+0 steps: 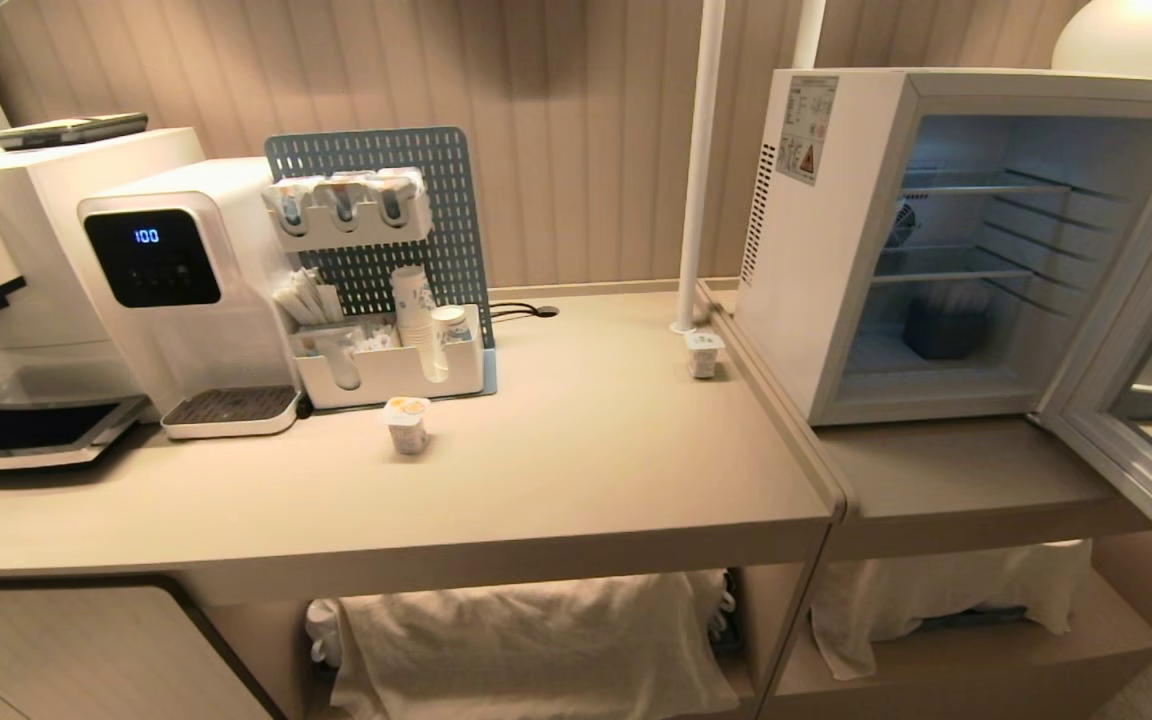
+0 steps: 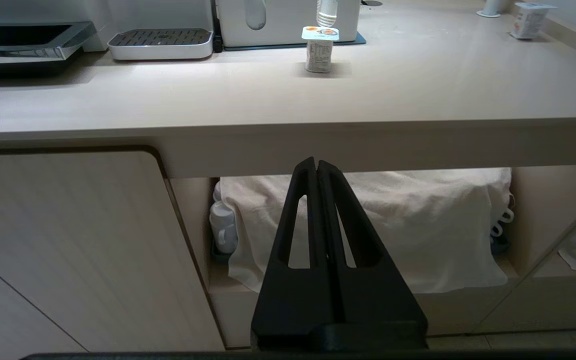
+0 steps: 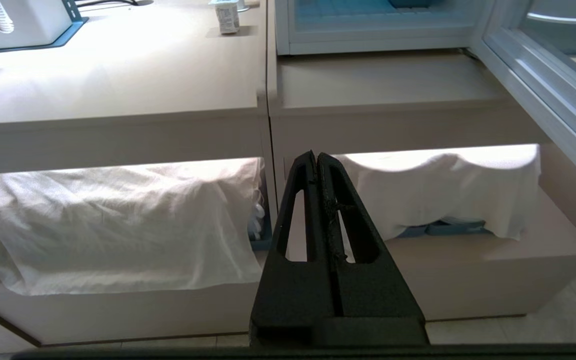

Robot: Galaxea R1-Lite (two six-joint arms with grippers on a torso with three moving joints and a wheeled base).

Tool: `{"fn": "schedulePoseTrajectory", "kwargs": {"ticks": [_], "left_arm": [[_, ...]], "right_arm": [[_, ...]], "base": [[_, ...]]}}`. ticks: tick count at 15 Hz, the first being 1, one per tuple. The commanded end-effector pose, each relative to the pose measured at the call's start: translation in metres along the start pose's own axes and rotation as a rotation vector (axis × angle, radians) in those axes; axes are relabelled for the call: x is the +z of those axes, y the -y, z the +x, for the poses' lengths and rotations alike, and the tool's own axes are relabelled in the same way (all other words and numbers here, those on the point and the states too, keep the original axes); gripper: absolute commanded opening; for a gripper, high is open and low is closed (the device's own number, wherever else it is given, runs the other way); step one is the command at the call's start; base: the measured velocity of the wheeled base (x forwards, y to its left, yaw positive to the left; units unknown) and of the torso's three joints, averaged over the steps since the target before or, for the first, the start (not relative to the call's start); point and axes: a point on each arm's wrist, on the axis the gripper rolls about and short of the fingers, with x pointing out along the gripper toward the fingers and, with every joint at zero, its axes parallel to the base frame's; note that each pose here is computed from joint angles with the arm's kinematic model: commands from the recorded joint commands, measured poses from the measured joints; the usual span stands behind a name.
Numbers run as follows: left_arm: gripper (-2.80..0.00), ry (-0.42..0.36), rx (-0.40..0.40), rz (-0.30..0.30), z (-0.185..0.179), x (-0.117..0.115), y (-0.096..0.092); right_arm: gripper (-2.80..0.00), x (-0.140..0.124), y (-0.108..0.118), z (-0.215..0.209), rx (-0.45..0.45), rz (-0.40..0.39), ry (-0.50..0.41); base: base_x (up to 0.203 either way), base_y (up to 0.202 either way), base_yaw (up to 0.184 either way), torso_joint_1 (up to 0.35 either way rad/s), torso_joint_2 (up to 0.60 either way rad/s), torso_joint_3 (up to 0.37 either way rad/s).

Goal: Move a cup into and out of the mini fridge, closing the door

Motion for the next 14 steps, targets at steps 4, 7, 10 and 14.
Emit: {"fn": "schedulePoseTrajectory", "kwargs": {"ticks": [4, 7, 10, 14], "left_arm": [[-2.8, -0.003, 0.001, -0.001, 0.0002, -0.0004, 0.0], [-2.8, -0.003, 0.001, 0.0, 0.0002, -0.0004, 0.0], [-2.8, -0.003, 0.001, 0.0, 0.0002, -0.0004, 0.0], [-2.8, -0.003, 0.001, 0.0, 0.0002, -0.0004, 0.0]], "right_arm": [[-2.8, 0.0003, 0.0, 0.0, 0.0, 0.0, -0.001], [-2.8, 0.0003, 0.0, 0.0, 0.0, 0.0, -0.001], [-2.8, 0.0003, 0.0, 0.0, 0.0, 0.0, -0.001], [-2.8, -0.0005, 0.0, -0.0001, 0.001, -0.002, -0.012]], "base": [[-0.129, 0.0, 0.002, 0.0, 0.0, 0.005], [0.0, 0.0, 0.0, 0.0, 0.0, 0.0], [0.001, -0.062, 0.004, 0.0, 0.0, 0.0], [0.0, -0.191, 0.001, -0.001, 0.0, 0.0]]}}
